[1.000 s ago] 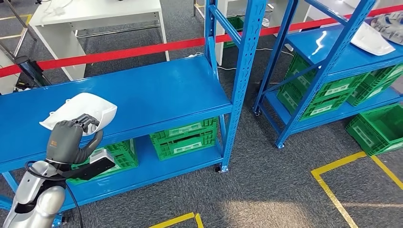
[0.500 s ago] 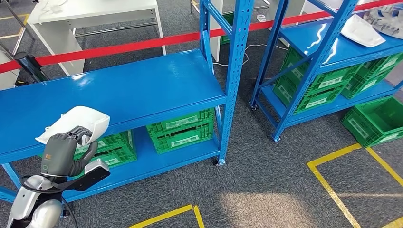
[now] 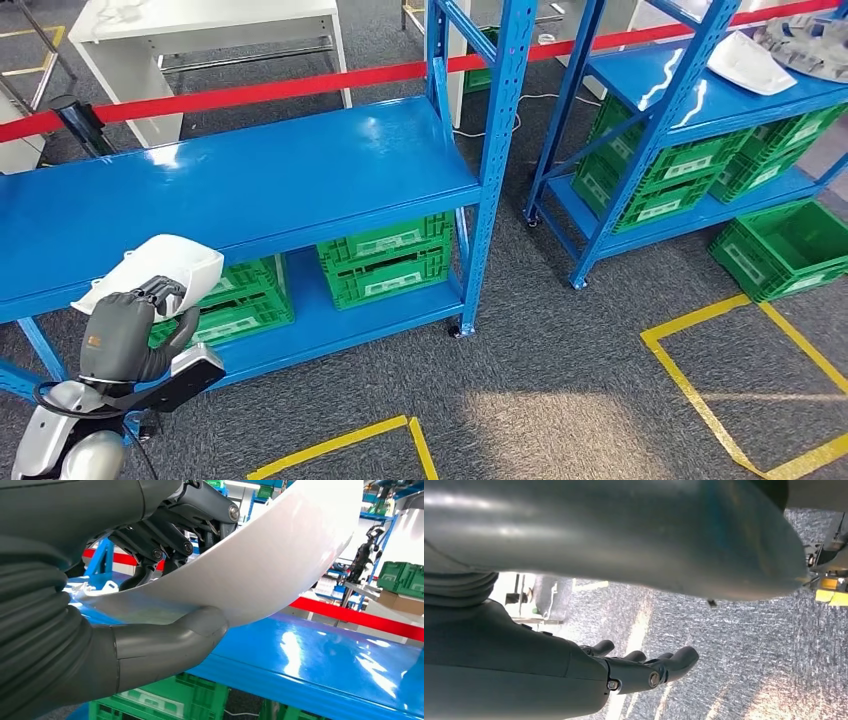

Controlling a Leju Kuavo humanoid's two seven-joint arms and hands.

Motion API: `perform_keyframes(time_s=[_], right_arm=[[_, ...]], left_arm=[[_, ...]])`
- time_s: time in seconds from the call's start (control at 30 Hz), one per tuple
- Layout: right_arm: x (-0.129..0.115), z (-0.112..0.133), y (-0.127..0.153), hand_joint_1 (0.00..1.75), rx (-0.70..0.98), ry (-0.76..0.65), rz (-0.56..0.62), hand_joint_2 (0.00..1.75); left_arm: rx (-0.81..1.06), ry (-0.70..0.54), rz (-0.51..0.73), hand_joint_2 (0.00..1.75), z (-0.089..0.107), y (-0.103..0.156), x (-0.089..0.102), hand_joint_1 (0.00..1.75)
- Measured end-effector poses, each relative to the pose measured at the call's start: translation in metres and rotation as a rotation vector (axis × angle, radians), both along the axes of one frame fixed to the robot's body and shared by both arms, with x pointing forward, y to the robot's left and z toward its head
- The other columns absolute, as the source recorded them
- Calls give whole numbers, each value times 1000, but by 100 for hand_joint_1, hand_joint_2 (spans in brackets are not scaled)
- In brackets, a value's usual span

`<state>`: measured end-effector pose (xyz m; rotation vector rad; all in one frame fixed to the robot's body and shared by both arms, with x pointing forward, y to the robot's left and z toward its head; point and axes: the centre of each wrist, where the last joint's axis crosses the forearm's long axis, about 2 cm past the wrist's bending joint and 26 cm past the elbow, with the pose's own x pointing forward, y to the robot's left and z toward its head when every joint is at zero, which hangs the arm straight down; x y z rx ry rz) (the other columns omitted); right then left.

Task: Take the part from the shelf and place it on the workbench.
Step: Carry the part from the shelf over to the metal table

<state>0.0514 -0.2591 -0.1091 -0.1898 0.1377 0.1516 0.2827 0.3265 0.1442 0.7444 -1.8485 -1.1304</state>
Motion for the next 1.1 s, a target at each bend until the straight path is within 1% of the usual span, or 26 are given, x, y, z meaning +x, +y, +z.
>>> perform_keyframes(time_s=[0.23,0.6,1.1], right_arm=[[0,0,-1,0,-25,-3,-4,0],[3,0,-4,0,-62,-15,-7,0],[2,0,-3,0,-23,-6,7,0]], left_arm=[[-6,6,7,175,-2,1,-4,162],[-11,-1,16,175,0,-2,-4,162],[-13,-7,12,175,1,-2,-2,162]])
